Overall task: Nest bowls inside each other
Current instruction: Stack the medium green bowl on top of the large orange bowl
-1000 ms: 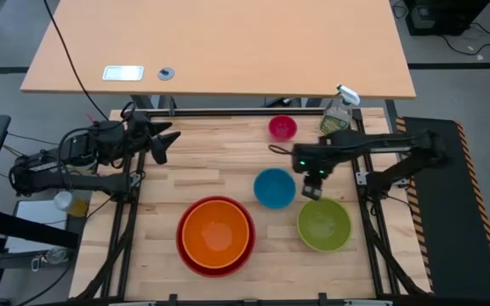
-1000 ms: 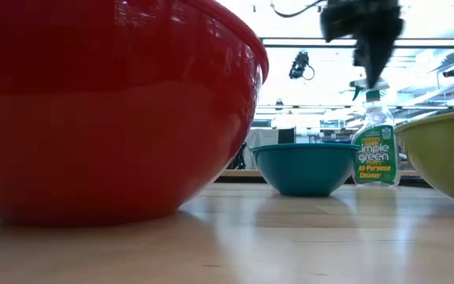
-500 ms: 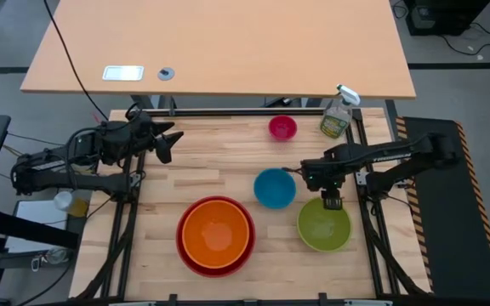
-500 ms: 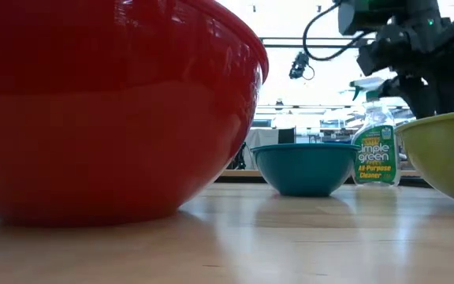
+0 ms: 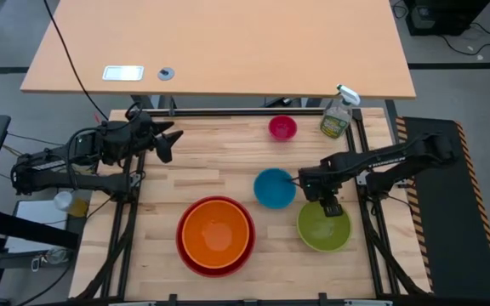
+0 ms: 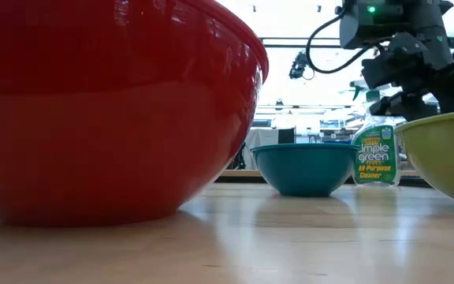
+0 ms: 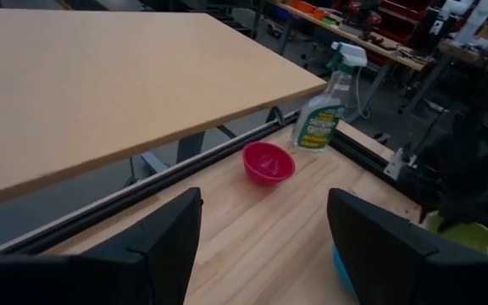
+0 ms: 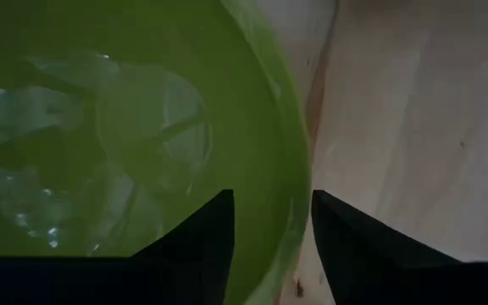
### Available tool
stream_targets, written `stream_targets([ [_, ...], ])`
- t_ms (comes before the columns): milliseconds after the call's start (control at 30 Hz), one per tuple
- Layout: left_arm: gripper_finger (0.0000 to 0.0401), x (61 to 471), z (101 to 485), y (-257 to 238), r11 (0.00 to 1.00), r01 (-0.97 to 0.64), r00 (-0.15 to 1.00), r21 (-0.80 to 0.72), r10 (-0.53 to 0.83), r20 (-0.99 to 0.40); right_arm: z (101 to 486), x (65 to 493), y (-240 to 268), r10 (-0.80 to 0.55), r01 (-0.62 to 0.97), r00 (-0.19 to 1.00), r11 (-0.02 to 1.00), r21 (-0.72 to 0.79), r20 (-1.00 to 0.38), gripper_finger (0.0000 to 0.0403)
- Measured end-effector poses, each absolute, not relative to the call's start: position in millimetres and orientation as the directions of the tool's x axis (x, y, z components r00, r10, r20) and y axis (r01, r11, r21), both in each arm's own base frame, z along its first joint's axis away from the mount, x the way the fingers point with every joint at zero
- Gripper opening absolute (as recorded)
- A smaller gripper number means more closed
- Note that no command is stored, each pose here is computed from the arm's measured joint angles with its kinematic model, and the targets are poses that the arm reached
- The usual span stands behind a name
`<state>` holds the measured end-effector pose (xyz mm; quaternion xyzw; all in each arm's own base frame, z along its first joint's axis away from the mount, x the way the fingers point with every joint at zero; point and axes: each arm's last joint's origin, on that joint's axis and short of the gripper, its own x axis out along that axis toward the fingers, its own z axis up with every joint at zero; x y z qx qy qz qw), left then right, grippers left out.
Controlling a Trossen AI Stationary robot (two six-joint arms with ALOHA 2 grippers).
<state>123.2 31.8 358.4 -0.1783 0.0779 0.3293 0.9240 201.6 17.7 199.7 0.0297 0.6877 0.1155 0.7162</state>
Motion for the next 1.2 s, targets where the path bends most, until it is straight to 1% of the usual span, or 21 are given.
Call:
stream_targets([
  [133,0.0259,122.7,358.5,32.4,0.707,-0.652,0.758,-0.273,0.599,-0.258,194.9,201.2,20.9,0.193,-0.137,0.024,0.972,0.188,-0.981,0.0127],
  [267,0.0259,122.7,358.5,32.4,0.71,-0.654,0.756,-0.262,0.601,-0.258,194.7,201.8,21.4,0.161,-0.135,0.033,0.979,0.155,-0.986,0.0077],
  [367,0.0259,122.7,358.5,32.4,0.719,-0.653,0.757,-0.24,0.601,-0.258,194.9,202.8,22.0,0.181,-0.134,0.042,0.976,0.174,-0.983,0.0041],
  [433,0.0259,122.6,358.5,32.5,0.716,-0.656,0.754,-0.238,0.605,-0.257,195.1,201.7,22.6,0.199,-0.132,0.031,0.972,0.193,-0.98,0.0028],
  [600,0.0259,122.0,358.6,33.2,0.699,-0.678,0.735,-0.229,0.63,-0.253,197.4,203.1,23.3,0.22,-0.096,0.037,0.972,0.216,-0.975,0.0028],
  [667,0.0259,121.9,358.7,33.4,0.694,-0.683,0.73,-0.227,0.636,-0.252,203.5,207.4,24.3,0.247,-0.102,0.063,0.965,0.24,-0.967,0.0031],
  [833,0.0259,121.9,358.7,33.4,0.692,-0.683,0.73,-0.234,0.636,-0.251,227.9,225.4,22.6,0.318,-0.134,0.197,0.946,0.296,-0.927,0.0036],
  [933,0.0259,121.8,358.7,33.8,0.689,-0.685,0.728,-0.235,0.638,-0.251,242.9,234.9,19.2,0.335,-0.111,0.275,0.942,0.317,-0.901,0.0033],
  [1100,0.0259,121.5,358.8,35.3,0.685,-0.688,0.725,-0.241,0.64,-0.252,267.9,246.7,14.5,0.333,-0.042,0.38,0.938,0.344,-0.863,0.0033],
  [1200,0.0259,121.1,359.3,37.0,0.678,-0.696,0.718,-0.237,0.651,-0.247,282.7,261.5,14.7,0.282,-0.009,0.421,0.952,0.307,-0.862,0.0033],
])
